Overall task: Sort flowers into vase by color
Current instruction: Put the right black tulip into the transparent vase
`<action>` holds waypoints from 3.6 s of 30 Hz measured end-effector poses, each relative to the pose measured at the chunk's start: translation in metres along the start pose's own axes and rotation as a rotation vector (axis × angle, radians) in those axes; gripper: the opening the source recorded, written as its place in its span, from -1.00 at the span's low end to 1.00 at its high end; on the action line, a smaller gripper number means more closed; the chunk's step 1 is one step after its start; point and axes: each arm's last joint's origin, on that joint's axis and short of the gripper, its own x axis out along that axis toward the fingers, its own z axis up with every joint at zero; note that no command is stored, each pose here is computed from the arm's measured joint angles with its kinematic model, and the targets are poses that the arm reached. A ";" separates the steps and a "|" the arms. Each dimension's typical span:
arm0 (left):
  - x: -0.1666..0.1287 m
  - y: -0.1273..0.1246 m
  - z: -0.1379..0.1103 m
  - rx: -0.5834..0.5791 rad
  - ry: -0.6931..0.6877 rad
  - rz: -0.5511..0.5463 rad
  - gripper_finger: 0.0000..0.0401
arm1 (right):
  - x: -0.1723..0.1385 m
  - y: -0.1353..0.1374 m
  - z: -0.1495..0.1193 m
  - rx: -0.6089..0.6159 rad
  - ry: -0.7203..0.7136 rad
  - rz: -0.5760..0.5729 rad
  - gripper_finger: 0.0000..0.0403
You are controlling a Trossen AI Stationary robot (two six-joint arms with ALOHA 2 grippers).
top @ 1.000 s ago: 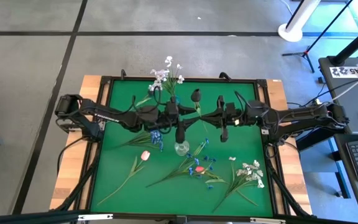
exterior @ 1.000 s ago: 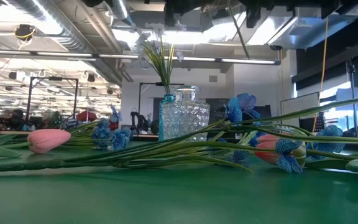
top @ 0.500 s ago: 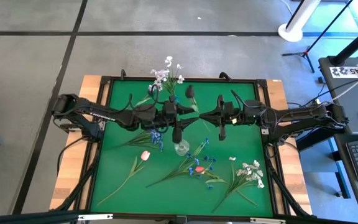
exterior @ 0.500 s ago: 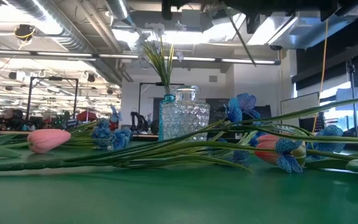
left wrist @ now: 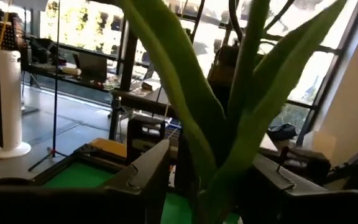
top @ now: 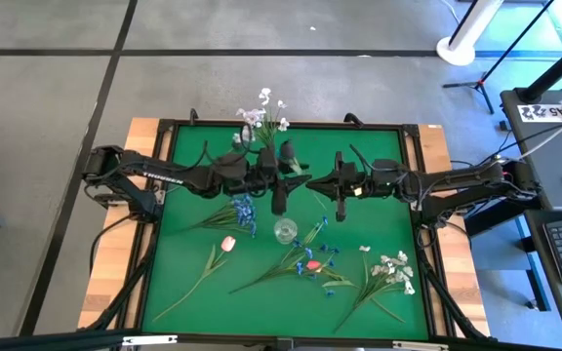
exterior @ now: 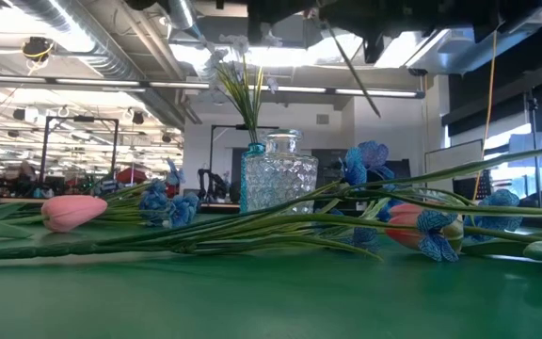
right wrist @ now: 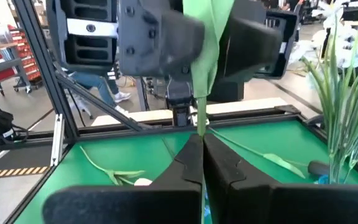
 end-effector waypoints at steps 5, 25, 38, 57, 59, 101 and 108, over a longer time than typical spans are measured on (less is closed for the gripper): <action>-0.001 -0.003 -0.007 -0.014 0.054 0.044 -0.77 | 0.000 0.000 -0.001 0.000 0.005 -0.003 -1.00; -0.066 -0.043 0.024 0.055 0.211 0.032 -0.98 | -0.052 0.006 0.051 -0.026 -0.063 -0.008 -0.07; -0.072 -0.039 0.002 0.106 0.406 0.129 -0.98 | -0.060 0.005 0.046 -0.026 0.012 -0.037 0.06; -0.075 -0.047 0.032 0.103 0.390 0.127 -0.98 | -0.060 0.004 0.043 -0.026 0.050 -0.043 0.06; -0.076 -0.051 0.036 0.099 0.394 0.099 -0.98 | -0.060 0.004 0.042 -0.026 0.058 -0.043 0.06; -0.059 -0.070 0.029 0.217 0.493 0.053 -0.95 | -0.060 0.004 0.036 -0.026 0.122 -0.049 0.06; -0.040 -0.056 0.011 0.220 0.552 0.091 -0.95 | -0.060 0.004 0.036 -0.026 0.122 -0.049 0.06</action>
